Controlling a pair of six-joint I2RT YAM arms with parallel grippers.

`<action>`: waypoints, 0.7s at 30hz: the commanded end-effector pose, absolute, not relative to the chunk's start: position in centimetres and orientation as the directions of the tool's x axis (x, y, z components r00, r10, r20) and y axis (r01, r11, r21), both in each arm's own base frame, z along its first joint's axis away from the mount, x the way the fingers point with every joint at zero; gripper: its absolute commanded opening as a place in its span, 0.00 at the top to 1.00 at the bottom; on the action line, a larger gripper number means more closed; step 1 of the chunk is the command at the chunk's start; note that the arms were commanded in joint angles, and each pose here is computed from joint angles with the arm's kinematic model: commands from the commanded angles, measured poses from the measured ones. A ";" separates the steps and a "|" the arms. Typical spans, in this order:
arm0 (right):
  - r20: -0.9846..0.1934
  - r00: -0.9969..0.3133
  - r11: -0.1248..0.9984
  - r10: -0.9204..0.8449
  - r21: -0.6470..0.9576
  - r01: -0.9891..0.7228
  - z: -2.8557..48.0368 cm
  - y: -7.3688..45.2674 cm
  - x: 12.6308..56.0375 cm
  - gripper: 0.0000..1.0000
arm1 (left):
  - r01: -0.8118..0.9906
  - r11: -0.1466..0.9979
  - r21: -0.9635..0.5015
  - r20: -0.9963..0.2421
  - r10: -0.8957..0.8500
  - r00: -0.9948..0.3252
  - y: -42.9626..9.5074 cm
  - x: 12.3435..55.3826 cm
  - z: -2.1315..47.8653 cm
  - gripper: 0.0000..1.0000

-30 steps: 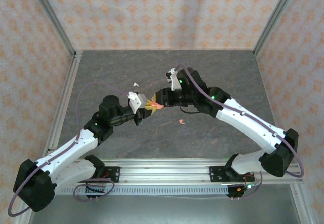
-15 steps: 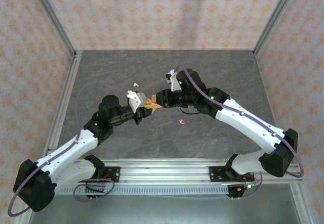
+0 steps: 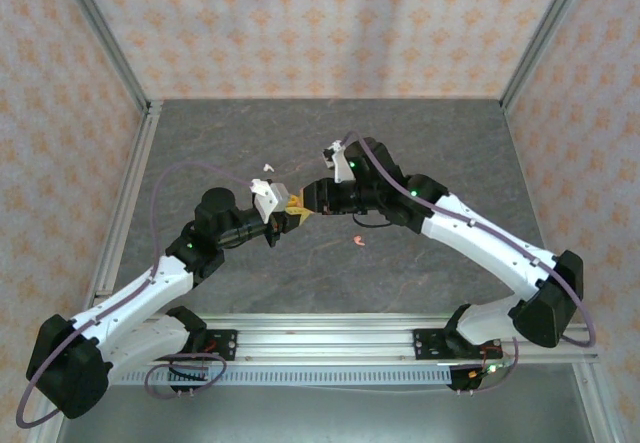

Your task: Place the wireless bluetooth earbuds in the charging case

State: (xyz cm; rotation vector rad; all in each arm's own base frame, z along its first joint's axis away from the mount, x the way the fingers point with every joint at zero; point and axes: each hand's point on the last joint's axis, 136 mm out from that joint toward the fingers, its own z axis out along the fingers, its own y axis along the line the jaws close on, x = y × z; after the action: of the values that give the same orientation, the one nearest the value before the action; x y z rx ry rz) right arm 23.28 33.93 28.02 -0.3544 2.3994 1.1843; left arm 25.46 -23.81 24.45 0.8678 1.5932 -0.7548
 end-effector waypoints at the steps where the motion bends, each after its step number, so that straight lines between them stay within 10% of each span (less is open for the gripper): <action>1: -0.480 -0.877 0.655 -0.032 0.652 -0.381 27.3 33.5 23.8 0.70 | 0.857 0.515 0.004 -0.994 0.095 -0.052 -23.9 25.5 26.8 1.00; 21: -0.467 -0.876 0.699 0.118 0.666 -0.260 30.8 31.5 24.6 0.45 | 0.815 0.579 0.015 -0.991 0.117 -0.065 -23.0 26.3 25.7 1.00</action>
State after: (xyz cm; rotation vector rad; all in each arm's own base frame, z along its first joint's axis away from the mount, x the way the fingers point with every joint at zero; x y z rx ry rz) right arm 24.72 32.28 28.99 -0.1810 2.4430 1.0491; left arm 25.73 -23.66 24.51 0.8561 1.5943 -0.7388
